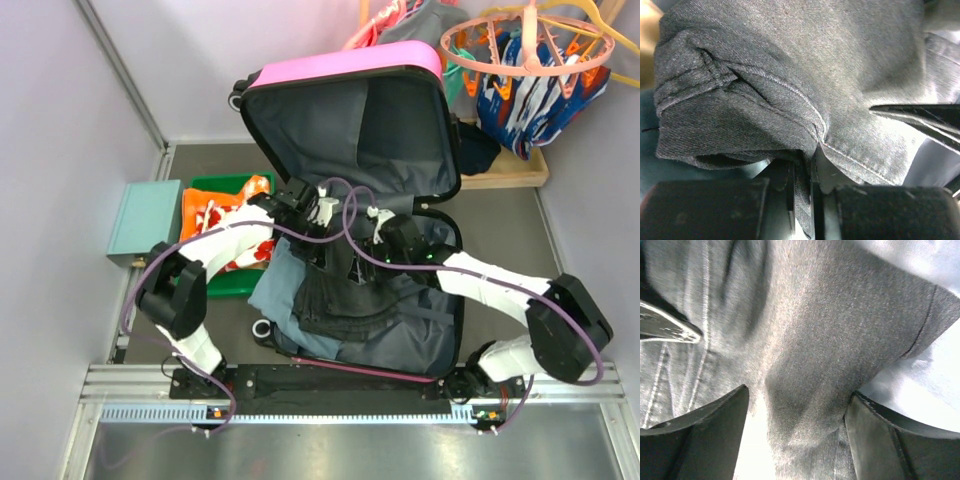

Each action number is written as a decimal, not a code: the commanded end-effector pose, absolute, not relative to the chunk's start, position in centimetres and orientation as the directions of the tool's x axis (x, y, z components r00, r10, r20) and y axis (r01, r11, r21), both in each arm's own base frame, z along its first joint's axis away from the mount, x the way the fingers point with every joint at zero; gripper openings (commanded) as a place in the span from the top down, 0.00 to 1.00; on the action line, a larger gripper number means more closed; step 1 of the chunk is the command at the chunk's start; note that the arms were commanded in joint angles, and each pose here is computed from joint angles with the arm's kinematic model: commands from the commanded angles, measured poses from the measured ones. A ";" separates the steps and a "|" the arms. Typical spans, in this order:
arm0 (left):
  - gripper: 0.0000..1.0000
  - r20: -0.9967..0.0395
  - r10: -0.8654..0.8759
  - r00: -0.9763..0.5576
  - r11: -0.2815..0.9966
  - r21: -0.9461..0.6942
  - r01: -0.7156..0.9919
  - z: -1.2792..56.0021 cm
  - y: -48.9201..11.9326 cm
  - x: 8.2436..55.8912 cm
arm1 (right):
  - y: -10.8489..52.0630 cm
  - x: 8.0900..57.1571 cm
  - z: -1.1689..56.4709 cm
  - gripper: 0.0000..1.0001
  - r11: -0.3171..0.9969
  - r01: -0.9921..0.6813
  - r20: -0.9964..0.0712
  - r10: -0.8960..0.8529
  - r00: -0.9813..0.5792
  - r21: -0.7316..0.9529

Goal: Open, take out, and arrange the luggage

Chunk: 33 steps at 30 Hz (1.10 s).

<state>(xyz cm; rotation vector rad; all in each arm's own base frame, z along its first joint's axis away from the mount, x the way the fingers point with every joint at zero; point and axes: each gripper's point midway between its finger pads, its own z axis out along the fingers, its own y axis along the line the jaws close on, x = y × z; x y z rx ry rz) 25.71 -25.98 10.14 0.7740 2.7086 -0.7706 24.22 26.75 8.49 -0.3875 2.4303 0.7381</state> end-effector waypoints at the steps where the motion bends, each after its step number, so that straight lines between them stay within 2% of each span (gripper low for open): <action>1: 1.00 -0.665 0.429 -0.611 0.594 -0.302 0.746 18.2 -27.4 28.3 | 27.1 23.6 11.6 0.25 0.774 -0.481 -0.662 -0.109 -0.741 0.412; 4: 1.00 -0.740 0.448 -0.502 0.565 -0.201 0.800 21.8 -26.5 28.2 | 26.6 23.8 12.6 0.21 0.779 -0.488 -0.692 -0.099 -0.715 0.392; 8: 1.00 -0.742 0.495 -0.452 0.548 -0.137 0.825 24.6 -24.6 26.7 | 25.8 24.1 13.1 0.20 0.798 -0.484 -0.709 -0.104 -0.697 0.359; 15: 1.00 -0.736 0.524 -0.428 0.640 0.008 0.769 26.9 -19.0 27.5 | 25.3 24.3 13.8 0.19 0.804 -0.480 -0.728 -0.088 -0.680 0.352; 24: 1.00 -0.769 0.510 -0.386 0.754 0.183 0.631 31.0 -9.8 31.2 | 24.9 24.2 13.9 0.18 0.809 -0.480 -0.733 -0.092 -0.674 0.340; 28: 1.00 -0.745 0.542 -0.388 0.764 0.245 0.597 30.8 -6.6 32.7 | 24.7 24.1 13.4 0.18 0.813 -0.480 -0.727 -0.105 -0.678 0.329; 33: 1.00 -0.681 0.564 -0.467 0.775 0.241 0.585 26.1 -2.0 35.5 | 24.6 24.0 13.2 0.18 0.814 -0.481 -0.726 -0.110 -0.679 0.326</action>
